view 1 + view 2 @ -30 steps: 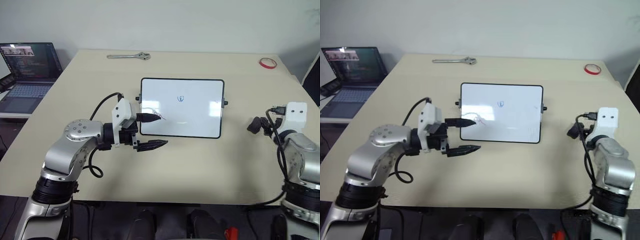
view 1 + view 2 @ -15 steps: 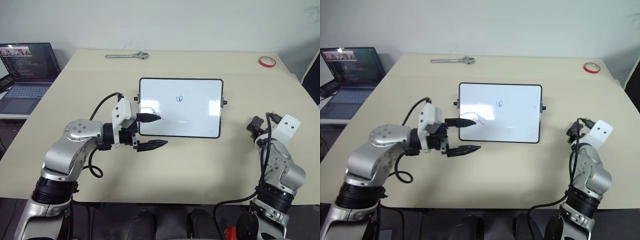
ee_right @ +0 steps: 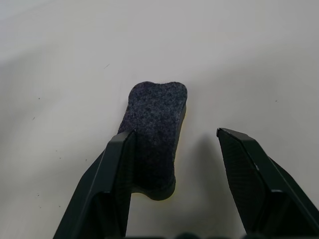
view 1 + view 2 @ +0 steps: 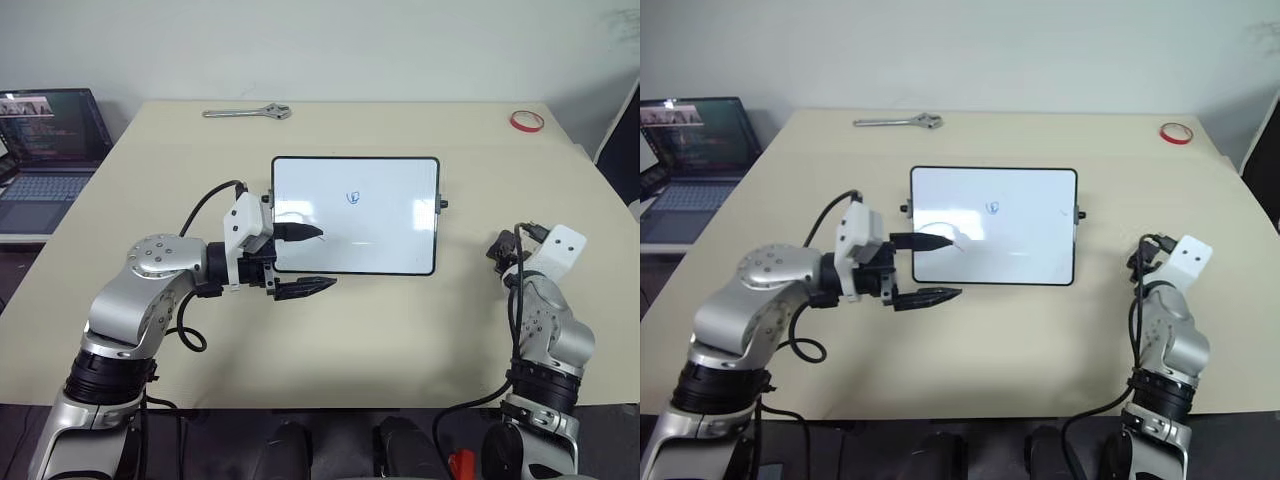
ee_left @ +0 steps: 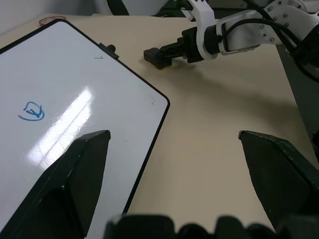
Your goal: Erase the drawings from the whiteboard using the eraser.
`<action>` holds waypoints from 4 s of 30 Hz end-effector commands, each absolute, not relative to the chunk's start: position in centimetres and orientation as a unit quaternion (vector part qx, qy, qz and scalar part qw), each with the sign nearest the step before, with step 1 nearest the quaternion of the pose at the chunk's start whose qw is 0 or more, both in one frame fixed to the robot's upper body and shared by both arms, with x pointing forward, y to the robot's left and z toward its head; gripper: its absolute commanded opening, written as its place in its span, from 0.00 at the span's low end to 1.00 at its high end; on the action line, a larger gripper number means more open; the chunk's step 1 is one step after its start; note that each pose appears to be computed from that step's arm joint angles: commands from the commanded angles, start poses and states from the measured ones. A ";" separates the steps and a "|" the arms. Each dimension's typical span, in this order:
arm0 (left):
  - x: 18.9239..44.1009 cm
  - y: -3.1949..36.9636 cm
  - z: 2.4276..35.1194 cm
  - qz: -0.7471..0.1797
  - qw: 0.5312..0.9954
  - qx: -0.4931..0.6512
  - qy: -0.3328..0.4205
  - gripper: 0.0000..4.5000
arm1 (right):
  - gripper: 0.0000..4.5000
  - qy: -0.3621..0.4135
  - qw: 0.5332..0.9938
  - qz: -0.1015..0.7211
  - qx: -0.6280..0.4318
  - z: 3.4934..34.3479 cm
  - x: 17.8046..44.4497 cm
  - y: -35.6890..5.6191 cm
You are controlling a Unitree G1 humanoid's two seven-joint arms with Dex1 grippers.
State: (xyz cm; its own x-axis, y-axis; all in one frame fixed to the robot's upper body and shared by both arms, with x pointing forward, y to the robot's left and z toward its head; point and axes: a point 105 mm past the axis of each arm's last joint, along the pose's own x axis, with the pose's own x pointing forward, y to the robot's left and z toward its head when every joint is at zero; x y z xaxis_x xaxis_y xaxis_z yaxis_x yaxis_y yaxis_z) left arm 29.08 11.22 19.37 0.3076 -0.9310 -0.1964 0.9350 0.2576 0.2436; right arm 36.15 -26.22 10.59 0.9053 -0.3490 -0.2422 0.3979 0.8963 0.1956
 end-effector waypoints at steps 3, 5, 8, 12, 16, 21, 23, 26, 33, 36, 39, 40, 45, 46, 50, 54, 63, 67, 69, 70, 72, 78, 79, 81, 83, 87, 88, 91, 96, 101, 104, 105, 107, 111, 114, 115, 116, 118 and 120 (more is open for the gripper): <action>29.0 11.3 20.3 -0.586 0.792 0.173 -0.014 1.00 | 0.61 0.122 0.976 -0.158 0.085 10.1 37.0 -24.1; 29.0 11.3 20.3 -0.586 0.791 0.174 -0.014 1.00 | 0.61 0.124 0.979 -0.148 0.071 10.3 37.2 -23.7; 29.0 11.3 20.4 -0.586 0.791 0.174 -0.014 1.00 | 0.57 0.122 0.981 -0.142 0.053 10.5 37.4 -23.5; 29.0 11.3 20.4 -0.586 0.791 0.174 -0.014 1.00 | 0.33 0.112 0.982 -0.147 0.045 11.0 37.4 -23.8; 29.0 11.3 20.4 -0.585 0.792 0.175 -0.014 1.00 | 0.02 0.108 0.986 -0.122 0.022 11.6 37.2 -23.7; 29.0 11.6 20.4 -0.582 0.794 0.177 -0.012 1.00 | 0.01 0.148 0.982 0.027 -0.117 12.9 34.8 -22.2; 29.0 11.7 20.4 -0.581 0.794 0.177 -0.011 1.00 | 0.01 0.146 0.971 0.065 -0.179 13.8 34.0 -22.3; 29.0 11.7 20.4 -0.582 0.794 0.177 -0.010 1.00 | 0.01 0.129 0.953 0.100 -0.255 15.9 33.6 -23.1; 29.1 11.4 20.4 -0.587 0.790 0.175 -0.010 1.00 | 0.44 0.132 0.922 0.197 -0.306 16.9 34.2 -23.4; 29.2 11.3 20.4 -0.588 0.790 0.175 -0.011 1.00 | 0.68 0.137 0.913 0.212 -0.321 16.8 35.0 -23.9; 29.1 11.3 20.4 -0.589 0.789 0.175 -0.012 1.00 | 0.92 0.139 0.905 0.224 -0.335 16.8 36.2 -24.3; 29.1 11.3 20.5 -0.589 0.789 0.175 -0.012 1.00 | 0.99 0.140 0.902 0.226 -0.340 16.8 36.5 -24.5; 28.9 11.4 20.5 -0.588 0.789 0.177 -0.012 1.00 | 0.99 0.141 0.899 0.241 -0.337 17.1 39.1 -25.0; 28.9 11.4 20.5 -0.587 0.790 0.177 -0.012 1.00 | 0.99 0.146 0.896 0.251 -0.335 16.9 39.5 -25.0; 28.8 11.5 20.6 -0.586 0.791 0.179 -0.011 1.00 | 0.99 0.145 0.887 0.285 -0.333 16.9 41.2 -24.8; 28.8 11.5 20.7 -0.584 0.791 0.181 -0.011 1.00 | 0.99 0.198 0.869 0.325 -0.317 16.2 41.5 -25.0; 28.5 12.2 20.3 -0.576 0.797 0.183 -0.007 1.00 | 0.99 0.272 0.823 0.357 -0.348 15.0 41.3 -25.4; 28.4 12.4 20.1 -0.577 0.796 0.182 -0.007 1.00 | 0.99 0.270 0.825 0.344 -0.359 14.2 41.7 -25.2; 28.1 12.1 20.1 -0.588 0.788 0.180 -0.011 1.00 | 0.99 0.265 0.833 0.335 -0.352 14.0 42.0 -25.0; 27.8 11.9 20.1 -0.599 0.781 0.177 -0.014 1.00 | 0.99 0.263 0.836 0.333 -0.348 13.9 42.1 -24.9; 27.2 11.4 20.3 -0.619 0.766 0.173 -0.018 1.00 | 0.99 0.261 0.842 0.330 -0.338 13.8 42.1 -24.8; 25.2 9.4 20.8 -0.697 0.698 0.165 -0.020 1.00 | 0.99 0.263 0.846 0.336 -0.321 13.8 42.0 -24.7; 25.1 8.8 20.9 -0.709 0.685 0.167 -0.021 1.00 | 0.99 0.263 0.846 0.337 -0.318 13.8 42.0 -24.7; 25.4 7.8 20.9 -0.721 0.670 0.177 -0.024 1.00 | 0.99 0.262 0.849 0.335 -0.313 13.8 42.1 -24.6; 26.0 6.8 20.9 -0.721 0.666 0.188 -0.030 1.00 | 0.99 0.260 0.852 0.332 -0.310 13.8 42.2 -24.5; 27.1 5.5 20.7 -0.717 0.667 0.201 -0.033 1.00 | 0.99 0.254 0.860 0.323 -0.303 13.8 42.5 -24.2; 27.1 5.4 20.7 -0.720 0.663 0.202 -0.034 1.00 | 0.99 0.253 0.862 0.322 -0.298 13.8 42.5 -24.1; 27.1 5.3 20.5 -0.721 0.661 0.204 -0.031 1.00 | 0.85 0.247 0.870 0.321 -0.281 13.9 42.7 -23.8; 27.8 6.4 20.3 -0.703 0.679 0.209 -0.020 1.00 | 0.46 0.244 0.881 0.315 -0.256 13.9 42.9 -23.4; 28.5 8.3 20.0 -0.671 0.709 0.218 -0.004 1.00 | 0.25 0.241 0.894 0.291 -0.242 14.4 43.0 -24.3; 28.7 9.6 19.9 -0.643 0.734 0.219 0.002 1.00 | 0.25 0.231 0.909 0.253 -0.240 15.4 42.8 -26.2; 28.7 9.8 19.9 -0.635 0.740 0.220 0.001 1.00 | 0.25 0.228 0.914 0.236 -0.238 15.7 42.6 -27.0; 28.6 9.8 20.0 -0.626 0.749 0.217 -0.006 1.00 | 0.25 0.225 0.921 0.210 -0.238 16.2 41.8 -28.4; 28.2 9.1 20.1 -0.621 0.756 0.203 -0.019 1.00 | 0.25 0.214 0.938 0.170 -0.214 17.1 39.3 -29.5; 27.8 8.2 20.1 -0.630 0.752 0.193 -0.029 1.00 | 0.25 0.206 0.954 0.132 -0.172 17.5 36.4 -29.0; 27.7 7.9 20.1 -0.634 0.748 0.192 -0.031 1.00 | 0.25 0.206 0.959 0.123 -0.150 17.6 35.3 -28.5; 27.5 7.6 20.0 -0.639 0.744 0.193 -0.033 1.00 | 0.25 0.206 0.964 0.113 -0.125 17.7 34.4 -27.9; 27.4 7.3 20.0 -0.645 0.739 0.192 -0.035 1.00 | 0.25 0.213 0.971 0.086 -0.068 17.7 32.9 -27.0; 27.6 7.1 20.0 -0.648 0.736 0.192 -0.035 1.00 | 0.25 0.228 0.972 0.050 -0.032 17.3 31.6 -26.4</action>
State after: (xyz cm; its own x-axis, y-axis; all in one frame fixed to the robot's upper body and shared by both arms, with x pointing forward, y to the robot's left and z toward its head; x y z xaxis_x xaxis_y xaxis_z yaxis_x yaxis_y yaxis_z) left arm 27.86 7.44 19.06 0.1727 -0.9621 -0.2111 0.9516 0.1076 0.2880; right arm 32.81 -26.05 16.26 0.8761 0.1459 -0.4594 -0.1907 0.9803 -0.0523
